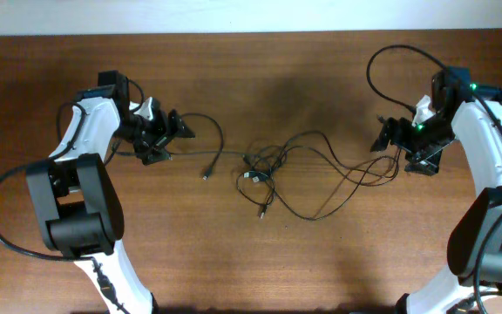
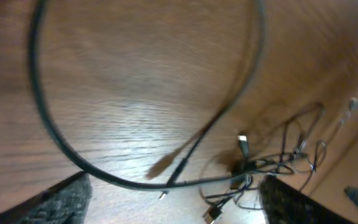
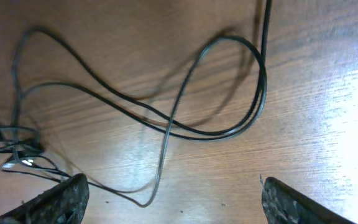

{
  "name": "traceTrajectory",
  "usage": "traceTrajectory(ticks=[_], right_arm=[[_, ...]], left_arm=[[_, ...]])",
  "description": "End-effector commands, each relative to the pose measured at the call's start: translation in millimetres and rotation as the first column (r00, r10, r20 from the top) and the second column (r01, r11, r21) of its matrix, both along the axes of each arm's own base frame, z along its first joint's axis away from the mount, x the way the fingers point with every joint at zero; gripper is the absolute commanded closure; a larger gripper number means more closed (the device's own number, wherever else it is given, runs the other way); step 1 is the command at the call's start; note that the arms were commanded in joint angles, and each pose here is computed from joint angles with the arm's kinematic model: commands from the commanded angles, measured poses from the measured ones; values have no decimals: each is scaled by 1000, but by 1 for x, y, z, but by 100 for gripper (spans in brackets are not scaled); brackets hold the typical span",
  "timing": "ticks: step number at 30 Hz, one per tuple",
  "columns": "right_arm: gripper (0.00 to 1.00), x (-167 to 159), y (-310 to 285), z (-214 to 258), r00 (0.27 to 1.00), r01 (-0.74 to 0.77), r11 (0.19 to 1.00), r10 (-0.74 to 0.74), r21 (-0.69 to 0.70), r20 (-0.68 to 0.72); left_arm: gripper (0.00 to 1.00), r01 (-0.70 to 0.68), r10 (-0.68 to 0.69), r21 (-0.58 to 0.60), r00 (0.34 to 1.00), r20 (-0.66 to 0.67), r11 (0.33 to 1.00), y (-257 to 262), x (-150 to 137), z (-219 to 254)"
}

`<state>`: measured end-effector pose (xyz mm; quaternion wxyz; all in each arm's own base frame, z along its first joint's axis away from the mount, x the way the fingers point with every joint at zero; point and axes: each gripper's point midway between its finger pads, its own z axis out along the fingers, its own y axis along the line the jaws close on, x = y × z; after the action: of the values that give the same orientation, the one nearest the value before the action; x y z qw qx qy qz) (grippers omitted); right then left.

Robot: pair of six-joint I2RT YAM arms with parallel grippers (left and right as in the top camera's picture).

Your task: Untangle cables

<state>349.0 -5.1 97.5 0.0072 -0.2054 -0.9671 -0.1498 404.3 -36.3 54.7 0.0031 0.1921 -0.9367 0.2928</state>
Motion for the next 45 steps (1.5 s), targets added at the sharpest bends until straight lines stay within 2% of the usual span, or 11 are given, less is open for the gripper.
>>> traceTrajectory(ticks=[1,4,8,10,13,20,23,25,29,34,45], right_arm=[[4,1,7,6,998,-60,998,60,-2,26],[1,-8,20,-1,996,-87,996,87,12,-6],[2,-25,37,-17,990,-125,992,126,22,-63],[2,-31,43,-27,990,-106,994,108,23,-86],[1,-39,52,-44,988,-111,994,113,23,-105],[2,-42,54,-52,988,-110,994,112,23,-107],[2,-42,54,-53,988,-110,994,112,23,-107],[2,-42,54,-53,988,-110,994,112,23,-107],[2,-42,54,-53,988,-110,994,112,23,-107],[2,-42,54,-53,988,-110,994,112,23,-107],[2,-42,54,-53,988,-110,994,112,23,-107]], left_arm=[[5,159,-147,-59,975,167,986,-24,9,25],[4,302,-284,-41,929,239,953,-63,9,27],[1,375,-411,199,892,189,906,-93,9,11],[16,405,-466,293,866,182,866,-107,10,11],[15,448,-557,416,809,190,792,-137,9,8],[16,500,-631,430,736,247,752,-184,6,36],[30,524,-667,476,717,201,707,-191,-7,22],[48,528,-706,550,687,172,647,-186,-7,15],[56,625,-819,578,555,143,524,-188,-16,13],[48,722,-888,562,456,54,405,-176,-37,8],[48,709,-885,568,459,76,417,-179,-34,0]])
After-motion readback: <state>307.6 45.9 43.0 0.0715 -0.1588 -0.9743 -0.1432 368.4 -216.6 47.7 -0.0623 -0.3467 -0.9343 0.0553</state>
